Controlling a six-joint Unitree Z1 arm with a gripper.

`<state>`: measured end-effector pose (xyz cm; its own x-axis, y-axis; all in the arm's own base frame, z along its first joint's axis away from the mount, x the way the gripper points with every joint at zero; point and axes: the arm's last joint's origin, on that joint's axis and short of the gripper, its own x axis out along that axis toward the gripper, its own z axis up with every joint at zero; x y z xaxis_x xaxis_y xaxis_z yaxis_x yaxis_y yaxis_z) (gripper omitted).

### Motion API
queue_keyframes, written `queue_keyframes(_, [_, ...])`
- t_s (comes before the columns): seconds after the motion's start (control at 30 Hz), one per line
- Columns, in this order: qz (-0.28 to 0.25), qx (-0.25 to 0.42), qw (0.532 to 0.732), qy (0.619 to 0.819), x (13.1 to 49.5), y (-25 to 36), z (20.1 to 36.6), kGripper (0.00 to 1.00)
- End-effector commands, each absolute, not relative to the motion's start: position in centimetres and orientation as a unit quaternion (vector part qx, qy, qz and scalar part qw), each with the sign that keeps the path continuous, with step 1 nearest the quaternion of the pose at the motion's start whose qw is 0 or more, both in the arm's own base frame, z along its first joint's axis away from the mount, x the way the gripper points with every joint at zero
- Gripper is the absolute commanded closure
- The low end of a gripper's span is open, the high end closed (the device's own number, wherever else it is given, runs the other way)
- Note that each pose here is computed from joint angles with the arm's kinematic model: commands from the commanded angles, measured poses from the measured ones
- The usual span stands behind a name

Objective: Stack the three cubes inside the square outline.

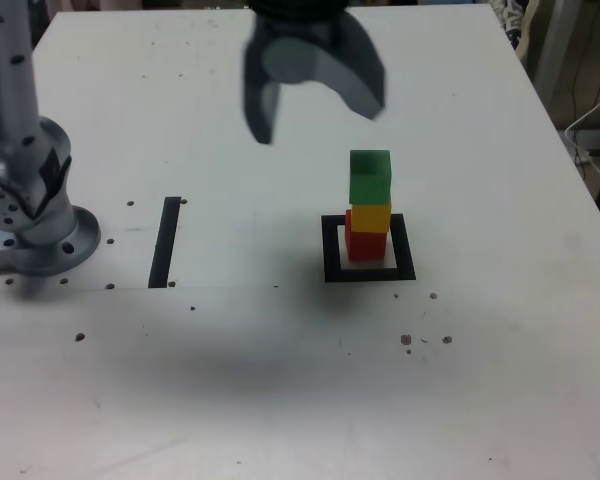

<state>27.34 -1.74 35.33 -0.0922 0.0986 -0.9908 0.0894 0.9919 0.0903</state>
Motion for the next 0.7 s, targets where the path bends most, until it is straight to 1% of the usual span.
queue_keyframes(0.0, [0.002,0.063,0.667,0.742,25.6,-1.4,35.7,0.01])
queue_keyframes(0.13, [0.001,0.063,0.654,0.754,22.5,-0.9,35.2,0.01])
queue_keyframes(0.3, [0.003,0.061,0.642,0.765,19.0,-0.6,33.5,0.01])
queue_keyframes(0.43, [0.006,0.058,0.643,0.764,17.4,-0.4,31.2,0.01])
queue_keyframes(0.53, [0.013,0.051,0.646,0.761,16.4,-0.3,28.9,0.01])
queue_keyframes(0.67, [0.031,0.034,0.642,0.765,15.4,-0.2,26.7,0.01])
